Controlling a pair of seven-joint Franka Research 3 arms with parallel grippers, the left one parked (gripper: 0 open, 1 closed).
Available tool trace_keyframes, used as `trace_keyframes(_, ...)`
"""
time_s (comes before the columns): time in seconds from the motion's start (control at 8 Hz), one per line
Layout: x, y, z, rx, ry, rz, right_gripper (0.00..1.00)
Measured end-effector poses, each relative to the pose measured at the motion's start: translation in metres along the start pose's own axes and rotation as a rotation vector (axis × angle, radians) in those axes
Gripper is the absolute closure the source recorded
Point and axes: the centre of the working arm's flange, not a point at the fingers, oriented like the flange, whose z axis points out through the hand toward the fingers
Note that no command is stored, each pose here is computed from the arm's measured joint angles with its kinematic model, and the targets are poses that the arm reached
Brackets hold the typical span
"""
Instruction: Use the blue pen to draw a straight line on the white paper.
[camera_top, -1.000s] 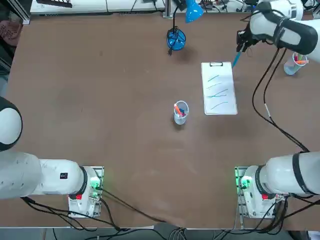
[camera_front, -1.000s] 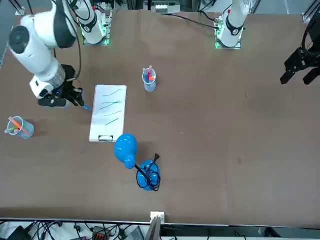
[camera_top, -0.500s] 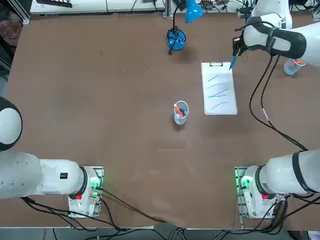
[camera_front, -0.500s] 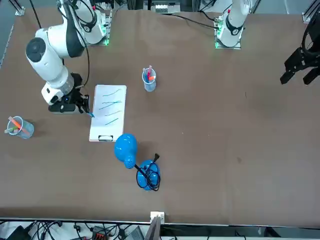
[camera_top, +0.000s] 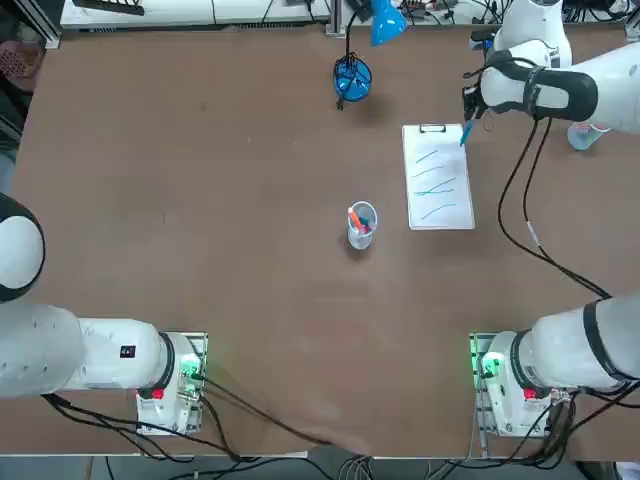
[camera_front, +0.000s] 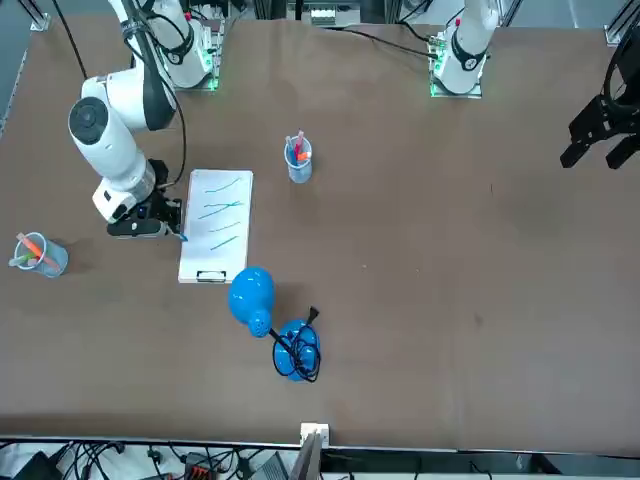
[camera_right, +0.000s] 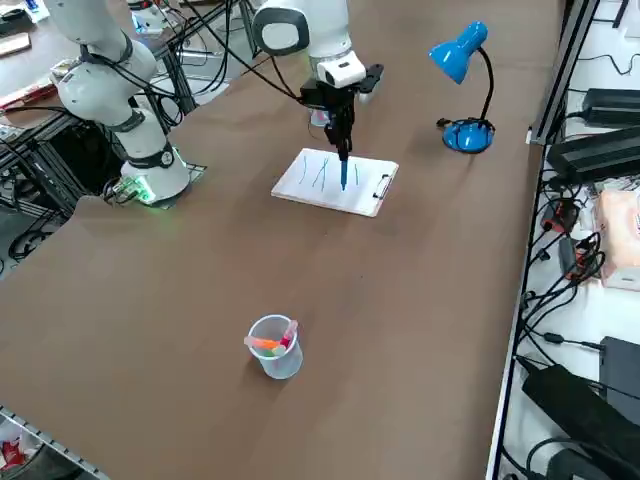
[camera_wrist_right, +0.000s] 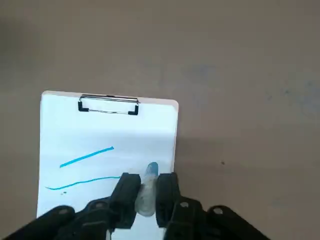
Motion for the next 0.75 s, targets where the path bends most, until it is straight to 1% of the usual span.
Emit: trace_keyframes(0.75,-0.018,-0.008,0.024,0.002,-0.03,-0.005,0.78)
